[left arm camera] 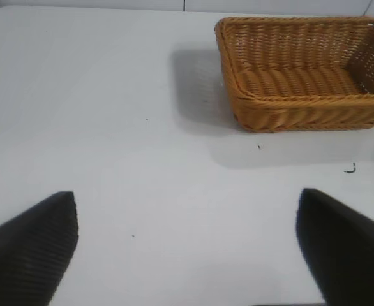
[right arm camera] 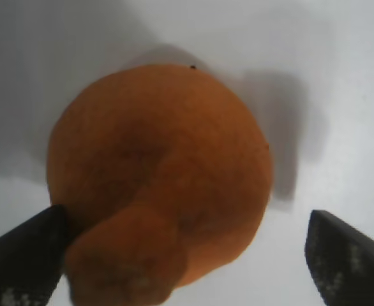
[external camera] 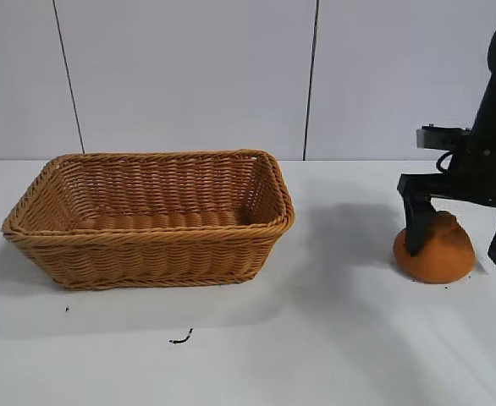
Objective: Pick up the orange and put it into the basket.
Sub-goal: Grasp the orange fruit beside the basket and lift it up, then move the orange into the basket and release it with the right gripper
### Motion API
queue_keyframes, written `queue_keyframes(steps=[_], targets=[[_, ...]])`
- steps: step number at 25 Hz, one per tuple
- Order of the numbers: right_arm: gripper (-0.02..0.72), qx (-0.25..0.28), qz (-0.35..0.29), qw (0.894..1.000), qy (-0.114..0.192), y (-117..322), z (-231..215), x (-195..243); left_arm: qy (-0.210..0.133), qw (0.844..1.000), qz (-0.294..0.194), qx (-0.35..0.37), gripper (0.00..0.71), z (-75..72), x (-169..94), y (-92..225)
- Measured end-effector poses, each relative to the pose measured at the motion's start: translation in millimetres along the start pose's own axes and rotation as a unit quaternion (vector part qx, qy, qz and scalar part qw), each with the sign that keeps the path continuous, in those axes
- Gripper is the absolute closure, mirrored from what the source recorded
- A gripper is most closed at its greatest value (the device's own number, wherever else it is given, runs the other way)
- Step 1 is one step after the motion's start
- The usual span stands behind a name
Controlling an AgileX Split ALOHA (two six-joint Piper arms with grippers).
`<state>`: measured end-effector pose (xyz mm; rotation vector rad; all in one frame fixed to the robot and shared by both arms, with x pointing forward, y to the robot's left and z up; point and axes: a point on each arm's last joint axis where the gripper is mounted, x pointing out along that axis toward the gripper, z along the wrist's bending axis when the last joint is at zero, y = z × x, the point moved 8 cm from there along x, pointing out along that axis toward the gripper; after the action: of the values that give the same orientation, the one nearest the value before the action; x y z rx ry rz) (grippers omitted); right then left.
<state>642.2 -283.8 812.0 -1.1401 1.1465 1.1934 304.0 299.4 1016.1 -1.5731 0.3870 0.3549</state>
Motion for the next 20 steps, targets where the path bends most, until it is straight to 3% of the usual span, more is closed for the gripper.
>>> queue_keyframes(steps=[6,7,20], targets=[[0.626,0.0,-0.007,1.0,-0.003,-5,1,-5,0.0,1.0,0.0,0.0,0.044,0.0,0,0],[0.661,0.0,-0.011,1.0,-0.004,-6,2,-10,0.0,1.0,0.0,0.0,0.044,0.0,0,0],[0.659,-0.038,-0.124,0.991,-0.016,-54,38,-141,0.0,1.0,0.0,0.0,0.044,0.0,0,0]])
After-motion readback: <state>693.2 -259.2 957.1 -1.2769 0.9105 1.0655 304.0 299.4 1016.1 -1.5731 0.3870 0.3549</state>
